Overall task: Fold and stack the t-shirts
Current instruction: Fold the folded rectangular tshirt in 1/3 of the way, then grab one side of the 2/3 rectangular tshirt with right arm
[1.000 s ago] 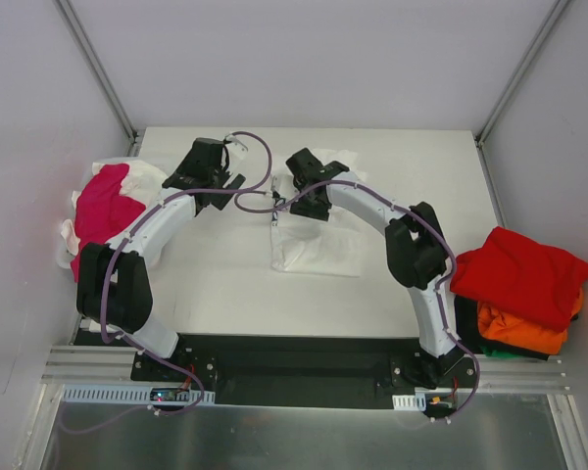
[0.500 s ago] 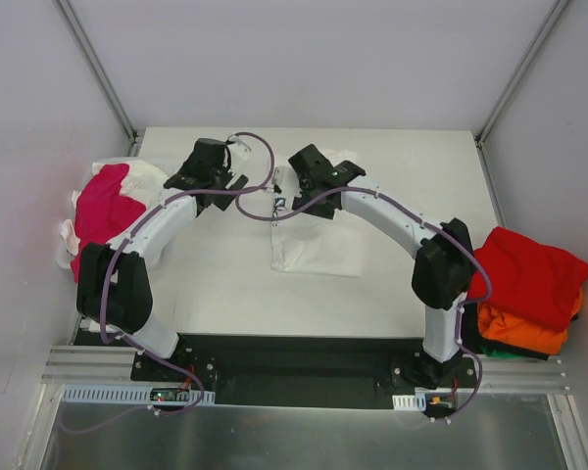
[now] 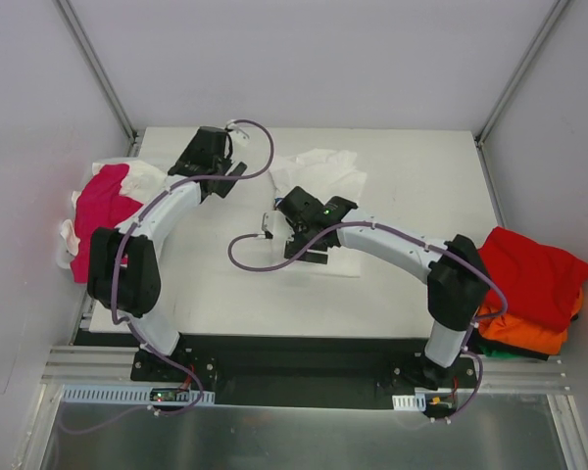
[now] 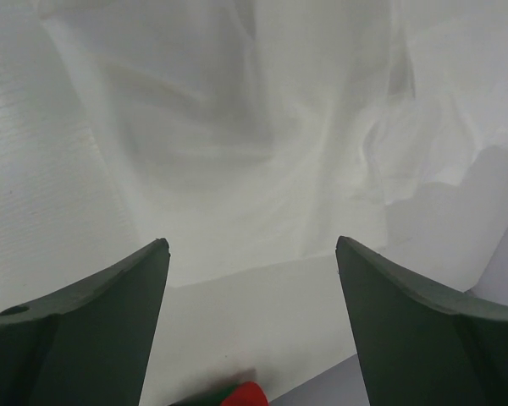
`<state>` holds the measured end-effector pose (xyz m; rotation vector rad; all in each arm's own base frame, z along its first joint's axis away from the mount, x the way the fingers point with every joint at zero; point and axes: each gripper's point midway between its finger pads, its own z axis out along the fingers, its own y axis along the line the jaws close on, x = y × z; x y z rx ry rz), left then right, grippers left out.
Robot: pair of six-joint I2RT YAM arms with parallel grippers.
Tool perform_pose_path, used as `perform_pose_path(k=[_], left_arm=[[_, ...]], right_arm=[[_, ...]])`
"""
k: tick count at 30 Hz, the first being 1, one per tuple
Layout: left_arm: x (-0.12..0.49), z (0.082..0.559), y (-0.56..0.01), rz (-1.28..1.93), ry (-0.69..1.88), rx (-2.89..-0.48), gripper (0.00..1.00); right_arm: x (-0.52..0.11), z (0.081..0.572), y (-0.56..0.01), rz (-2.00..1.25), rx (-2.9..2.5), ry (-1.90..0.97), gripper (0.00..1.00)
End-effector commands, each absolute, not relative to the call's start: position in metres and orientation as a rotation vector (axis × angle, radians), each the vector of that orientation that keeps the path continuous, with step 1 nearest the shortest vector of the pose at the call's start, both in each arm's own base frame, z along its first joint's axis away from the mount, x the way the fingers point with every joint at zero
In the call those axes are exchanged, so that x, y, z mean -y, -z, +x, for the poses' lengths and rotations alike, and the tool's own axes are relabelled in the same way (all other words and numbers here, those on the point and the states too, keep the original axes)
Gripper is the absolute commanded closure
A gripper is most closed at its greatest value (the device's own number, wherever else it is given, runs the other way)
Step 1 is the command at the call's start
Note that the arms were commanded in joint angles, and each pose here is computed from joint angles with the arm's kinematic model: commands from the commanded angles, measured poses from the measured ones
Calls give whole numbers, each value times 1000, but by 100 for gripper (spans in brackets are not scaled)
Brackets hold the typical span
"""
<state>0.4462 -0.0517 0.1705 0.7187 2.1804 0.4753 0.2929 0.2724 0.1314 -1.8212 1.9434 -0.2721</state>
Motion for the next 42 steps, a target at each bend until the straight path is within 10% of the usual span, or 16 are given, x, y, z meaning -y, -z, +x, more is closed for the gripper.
perform_pose_path(k=[1, 42], left_arm=[[28, 480, -197, 568, -563, -2137, 1], [-23, 502, -164, 485, -647, -2228, 1]], right_arm=[[-293, 298, -118, -1807, -1935, 189, 16], [-387, 285, -44, -1990, -1844, -58, 11]])
